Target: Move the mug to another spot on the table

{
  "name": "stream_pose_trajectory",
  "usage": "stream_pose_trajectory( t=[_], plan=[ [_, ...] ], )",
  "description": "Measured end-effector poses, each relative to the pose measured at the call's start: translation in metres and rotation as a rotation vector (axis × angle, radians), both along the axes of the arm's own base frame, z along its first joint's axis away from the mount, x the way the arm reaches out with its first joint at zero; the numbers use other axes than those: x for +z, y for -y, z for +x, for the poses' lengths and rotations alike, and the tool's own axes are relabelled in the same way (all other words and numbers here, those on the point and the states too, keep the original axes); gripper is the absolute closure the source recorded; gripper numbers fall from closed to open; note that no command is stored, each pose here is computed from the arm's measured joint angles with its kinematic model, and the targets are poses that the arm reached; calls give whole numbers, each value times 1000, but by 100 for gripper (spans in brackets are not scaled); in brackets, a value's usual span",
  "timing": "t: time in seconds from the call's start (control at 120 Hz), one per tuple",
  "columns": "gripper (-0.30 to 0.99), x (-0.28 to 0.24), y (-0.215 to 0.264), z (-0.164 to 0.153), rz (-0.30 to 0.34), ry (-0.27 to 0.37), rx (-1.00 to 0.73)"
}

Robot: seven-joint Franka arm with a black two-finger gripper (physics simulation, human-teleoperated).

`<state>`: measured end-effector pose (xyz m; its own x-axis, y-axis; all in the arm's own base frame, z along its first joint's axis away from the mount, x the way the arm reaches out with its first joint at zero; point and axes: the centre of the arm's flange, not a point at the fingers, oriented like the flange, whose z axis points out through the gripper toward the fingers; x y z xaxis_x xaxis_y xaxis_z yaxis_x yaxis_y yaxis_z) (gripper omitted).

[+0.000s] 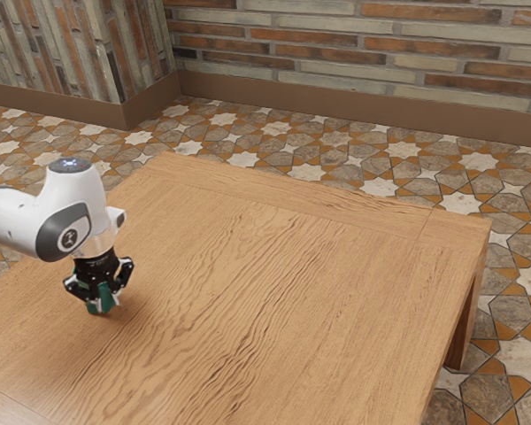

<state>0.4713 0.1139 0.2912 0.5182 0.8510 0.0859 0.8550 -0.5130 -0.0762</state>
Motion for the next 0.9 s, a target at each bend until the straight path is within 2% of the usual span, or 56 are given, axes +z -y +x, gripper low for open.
stream_pose_trajectory(
  t=[0.108,0.267,0.467,0.542,0.717,0.9],
  plan=[
    [65,12,-6,-1,43,15,-18],
    [70,41,-9,-4,148,48,-79],
    [71,72,51,-3,239,120,-224],
    [71,70,71,0,239,152,-268],
    [71,44,91,12,190,223,-349],
    [71,28,138,18,152,279,-490]
  ],
)
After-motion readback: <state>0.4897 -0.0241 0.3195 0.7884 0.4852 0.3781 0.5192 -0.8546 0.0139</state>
